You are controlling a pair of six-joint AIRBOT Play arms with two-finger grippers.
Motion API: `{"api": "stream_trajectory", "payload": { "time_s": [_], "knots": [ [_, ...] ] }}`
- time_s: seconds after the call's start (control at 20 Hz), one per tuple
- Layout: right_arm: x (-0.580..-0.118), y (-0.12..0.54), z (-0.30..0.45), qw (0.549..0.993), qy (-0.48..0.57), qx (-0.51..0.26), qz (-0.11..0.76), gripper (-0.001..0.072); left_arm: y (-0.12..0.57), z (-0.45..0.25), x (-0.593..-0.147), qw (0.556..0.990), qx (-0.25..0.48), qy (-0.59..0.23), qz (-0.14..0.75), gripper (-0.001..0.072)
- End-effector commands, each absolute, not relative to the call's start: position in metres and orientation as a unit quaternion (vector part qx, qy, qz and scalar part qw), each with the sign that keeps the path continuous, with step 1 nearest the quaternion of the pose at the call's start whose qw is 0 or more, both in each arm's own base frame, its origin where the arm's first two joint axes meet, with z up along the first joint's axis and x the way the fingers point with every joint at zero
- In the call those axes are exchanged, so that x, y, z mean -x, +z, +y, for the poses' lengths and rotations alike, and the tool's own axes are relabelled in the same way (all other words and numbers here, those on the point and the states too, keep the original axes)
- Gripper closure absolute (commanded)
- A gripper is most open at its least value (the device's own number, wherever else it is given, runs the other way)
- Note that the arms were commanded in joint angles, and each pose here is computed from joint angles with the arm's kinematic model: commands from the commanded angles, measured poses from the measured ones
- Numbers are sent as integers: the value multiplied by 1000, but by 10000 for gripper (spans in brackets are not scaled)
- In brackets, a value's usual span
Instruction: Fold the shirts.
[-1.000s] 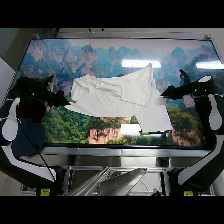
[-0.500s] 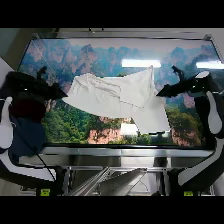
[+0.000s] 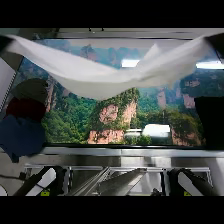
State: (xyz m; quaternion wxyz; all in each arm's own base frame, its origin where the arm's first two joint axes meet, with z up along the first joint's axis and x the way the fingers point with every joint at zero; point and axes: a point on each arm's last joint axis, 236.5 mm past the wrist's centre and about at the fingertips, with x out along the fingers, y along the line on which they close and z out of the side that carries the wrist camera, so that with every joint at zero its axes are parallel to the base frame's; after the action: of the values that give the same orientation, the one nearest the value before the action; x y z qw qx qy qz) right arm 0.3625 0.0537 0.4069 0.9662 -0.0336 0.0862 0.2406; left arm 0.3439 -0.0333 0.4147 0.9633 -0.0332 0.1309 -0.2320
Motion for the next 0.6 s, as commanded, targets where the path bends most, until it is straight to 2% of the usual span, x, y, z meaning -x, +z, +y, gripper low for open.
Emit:
{"api": "stream_trajectory", "payload": {
  "time_s": [0.0, 0.15, 0.25, 0.4, 0.55],
  "knots": [
    [-256, 522, 41, 981, 102, 124, -105, 692, 519, -41, -259, 988, -69, -137, -25, 689],
    [-228, 543, 43, 976, 77, 137, -147, 692, 528, -22, -241, 994, -85, -55, -43, 689],
    [-245, 535, 36, 980, 78, 131, -129, 692, 515, -12, -254, 995, -70, -55, -41, 689],
    [-316, 476, 30, 987, 147, 62, -25, 692, 454, -10, -304, 991, -45, -123, 33, 689],
    [-396, 381, 18, 971, 212, -24, 104, 692, 368, -19, -375, 973, 19, -191, 129, 689]
  ]
}}
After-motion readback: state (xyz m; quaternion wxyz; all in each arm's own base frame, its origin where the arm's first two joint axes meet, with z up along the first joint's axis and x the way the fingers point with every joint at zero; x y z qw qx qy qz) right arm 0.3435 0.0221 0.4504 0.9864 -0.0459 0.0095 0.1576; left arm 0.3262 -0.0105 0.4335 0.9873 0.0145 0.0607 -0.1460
